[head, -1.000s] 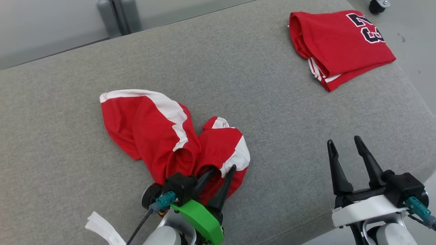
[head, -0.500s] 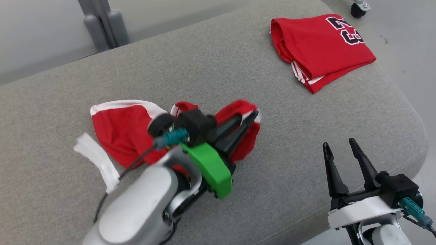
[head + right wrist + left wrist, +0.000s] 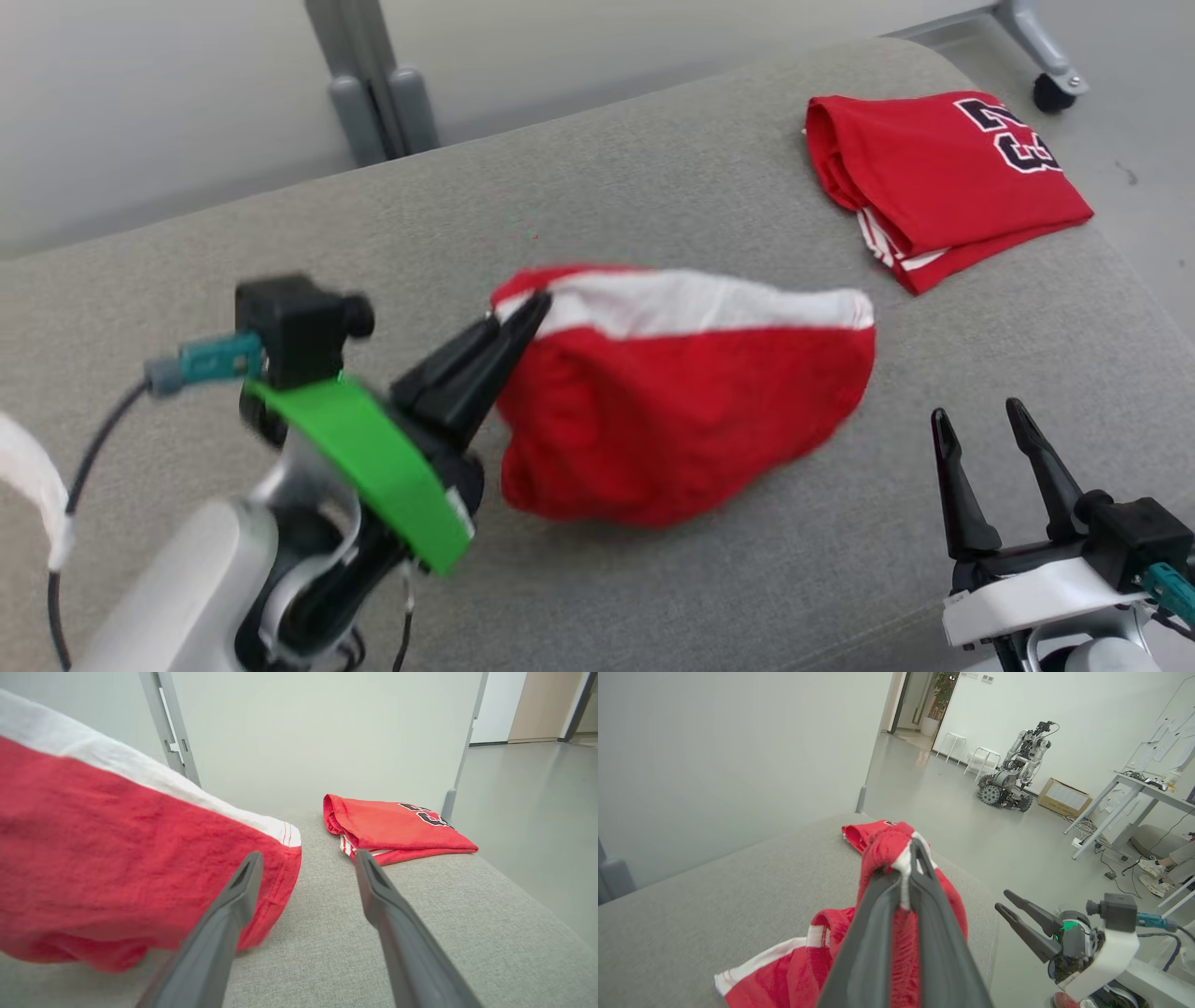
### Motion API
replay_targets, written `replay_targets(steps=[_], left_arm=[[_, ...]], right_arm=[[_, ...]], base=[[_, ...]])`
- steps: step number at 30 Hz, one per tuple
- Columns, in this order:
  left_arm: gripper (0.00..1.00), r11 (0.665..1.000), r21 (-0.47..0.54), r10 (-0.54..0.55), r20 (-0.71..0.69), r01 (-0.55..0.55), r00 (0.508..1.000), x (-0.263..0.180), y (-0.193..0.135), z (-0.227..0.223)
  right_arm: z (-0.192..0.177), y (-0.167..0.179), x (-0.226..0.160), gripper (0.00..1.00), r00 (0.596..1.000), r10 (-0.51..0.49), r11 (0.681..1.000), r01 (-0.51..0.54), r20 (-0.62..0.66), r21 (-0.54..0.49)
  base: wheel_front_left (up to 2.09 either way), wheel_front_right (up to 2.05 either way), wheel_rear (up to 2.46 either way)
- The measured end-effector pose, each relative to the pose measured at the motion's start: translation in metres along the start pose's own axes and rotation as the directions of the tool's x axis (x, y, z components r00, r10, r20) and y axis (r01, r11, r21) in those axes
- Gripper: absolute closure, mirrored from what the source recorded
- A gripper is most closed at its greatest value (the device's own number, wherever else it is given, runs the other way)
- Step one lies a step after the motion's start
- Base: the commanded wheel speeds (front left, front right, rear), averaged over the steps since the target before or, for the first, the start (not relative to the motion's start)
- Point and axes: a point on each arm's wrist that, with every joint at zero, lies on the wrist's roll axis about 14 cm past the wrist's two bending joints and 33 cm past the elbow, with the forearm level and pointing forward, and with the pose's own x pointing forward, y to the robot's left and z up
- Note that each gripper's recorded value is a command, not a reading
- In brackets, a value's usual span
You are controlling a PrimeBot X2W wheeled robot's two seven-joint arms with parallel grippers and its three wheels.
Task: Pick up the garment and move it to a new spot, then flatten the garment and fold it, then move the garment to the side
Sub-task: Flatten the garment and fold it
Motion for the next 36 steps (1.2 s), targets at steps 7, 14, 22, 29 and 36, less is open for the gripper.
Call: replay_targets(steps=[7, 14, 22, 29, 36], left_arm=[[1.0, 0.917, -0.191, 0.315, -0.187, -0.349, 0.93, -0.093, 0.063, -0.1], [1.0, 0.829, -0.219, 0.475, -0.211, -0.515, 0.854, -0.139, 0.097, -0.132], [1.0, 0.793, -0.234, 0.518, -0.227, -0.563, 0.825, -0.154, 0.108, -0.148], [1.0, 0.795, -0.234, 0.512, -0.237, -0.56, 0.826, -0.148, 0.114, -0.152], [1.0, 0.787, -0.245, 0.514, -0.247, -0.566, 0.821, -0.147, 0.119, -0.158]], right_arm=[[-0.018, 0.033, 0.02, 0.0, 0.994, 0.104, 0.983, -0.096, -0.042, 0.16], [-0.069, 0.062, 0.045, 0.0, 0.914, 0.325, 0.941, -0.289, -0.242, 0.173], [-0.088, 0.108, 0.079, 0.0, 0.779, 0.486, 0.873, -0.417, -0.397, 0.253], [-0.115, 0.112, 0.088, 0.27, 0.666, 0.508, 0.859, -0.433, -0.545, 0.272], [-0.133, 0.125, 0.087, 1.0, 0.585, 0.54, 0.834, -0.47, -0.605, 0.29]], base=[[0.0, 0.0, 0.0], [0.0, 0.0, 0.0], [0.0, 0.0, 0.0], [0.0, 0.0, 0.0], [0.0, 0.0, 0.0]])
